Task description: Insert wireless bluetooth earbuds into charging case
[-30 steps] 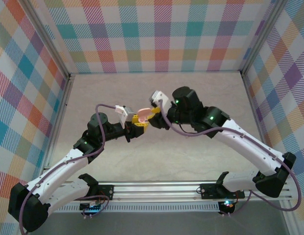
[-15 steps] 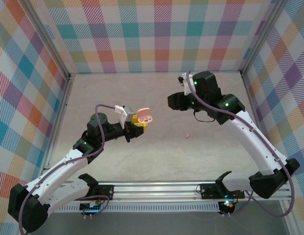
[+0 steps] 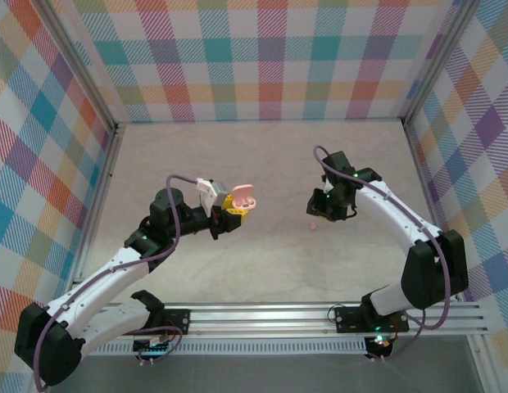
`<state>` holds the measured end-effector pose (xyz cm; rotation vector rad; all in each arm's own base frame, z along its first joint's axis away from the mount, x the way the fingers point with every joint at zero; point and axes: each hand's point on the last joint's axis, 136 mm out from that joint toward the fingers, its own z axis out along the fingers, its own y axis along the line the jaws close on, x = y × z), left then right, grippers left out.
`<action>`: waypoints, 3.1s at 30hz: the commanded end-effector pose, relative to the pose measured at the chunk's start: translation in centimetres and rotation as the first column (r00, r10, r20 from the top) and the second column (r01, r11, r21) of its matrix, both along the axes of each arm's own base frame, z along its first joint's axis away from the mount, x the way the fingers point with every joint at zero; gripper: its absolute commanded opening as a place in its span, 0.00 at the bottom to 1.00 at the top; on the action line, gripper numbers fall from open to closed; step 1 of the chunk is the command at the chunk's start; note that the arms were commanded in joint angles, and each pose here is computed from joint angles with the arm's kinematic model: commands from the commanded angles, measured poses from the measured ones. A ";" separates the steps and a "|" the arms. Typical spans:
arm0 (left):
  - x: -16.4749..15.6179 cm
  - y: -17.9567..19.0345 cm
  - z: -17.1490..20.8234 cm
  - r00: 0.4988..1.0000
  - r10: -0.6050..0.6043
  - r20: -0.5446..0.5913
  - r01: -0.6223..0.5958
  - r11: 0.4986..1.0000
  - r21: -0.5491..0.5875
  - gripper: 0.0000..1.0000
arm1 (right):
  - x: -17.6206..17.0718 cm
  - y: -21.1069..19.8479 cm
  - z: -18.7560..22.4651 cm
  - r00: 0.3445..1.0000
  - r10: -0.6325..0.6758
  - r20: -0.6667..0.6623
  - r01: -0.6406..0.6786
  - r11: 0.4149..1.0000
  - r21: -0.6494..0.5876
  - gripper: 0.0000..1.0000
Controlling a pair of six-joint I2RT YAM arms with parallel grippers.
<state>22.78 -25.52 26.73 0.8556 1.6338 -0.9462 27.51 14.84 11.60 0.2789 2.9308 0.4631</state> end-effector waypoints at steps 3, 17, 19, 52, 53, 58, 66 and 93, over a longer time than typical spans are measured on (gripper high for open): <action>-0.3 0.1 1.2 0.999 -0.021 0.048 0.022 1.000 -0.007 0.21 | 0.1 0.0 -2.9 0.998 -0.033 -0.047 0.033 0.999 -0.012 0.31; -0.5 0.4 0.4 0.999 -0.011 0.046 0.010 1.000 0.019 0.21 | 0.5 0.1 -8.7 0.985 -0.056 -0.163 0.047 0.997 -0.058 0.37; -0.5 0.5 0.4 0.999 -0.009 0.047 0.008 1.000 0.020 0.21 | 0.6 0.0 -8.9 0.985 -0.055 -0.166 0.045 0.997 -0.065 0.37; -0.3 0.4 0.2 0.999 -0.011 0.046 0.009 0.999 0.031 0.21 | 2.0 0.5 -7.0 0.998 0.055 -0.030 -0.056 0.998 -0.028 0.28; -0.4 0.4 0.2 0.999 -0.010 0.047 0.008 0.999 0.032 0.21 | 1.9 0.6 -6.9 0.998 0.048 -0.033 -0.048 0.999 -0.020 0.27; -0.3 0.5 0.1 0.999 -0.008 0.046 0.006 0.999 0.033 0.21 | 1.2 1.5 -7.5 0.997 0.015 -0.073 -0.012 0.999 0.045 0.22; -0.1 0.3 0.0 0.999 -0.012 0.046 0.010 0.999 0.036 0.21 | 0.5 1.1 -9.5 0.993 0.023 -0.115 -0.021 1.000 0.023 0.17; -0.2 0.4 -0.1 0.999 -0.013 0.047 0.010 0.999 0.052 0.21 | 7.2 -1.5 -8.8 0.994 0.097 -0.047 -0.103 0.981 -0.165 0.29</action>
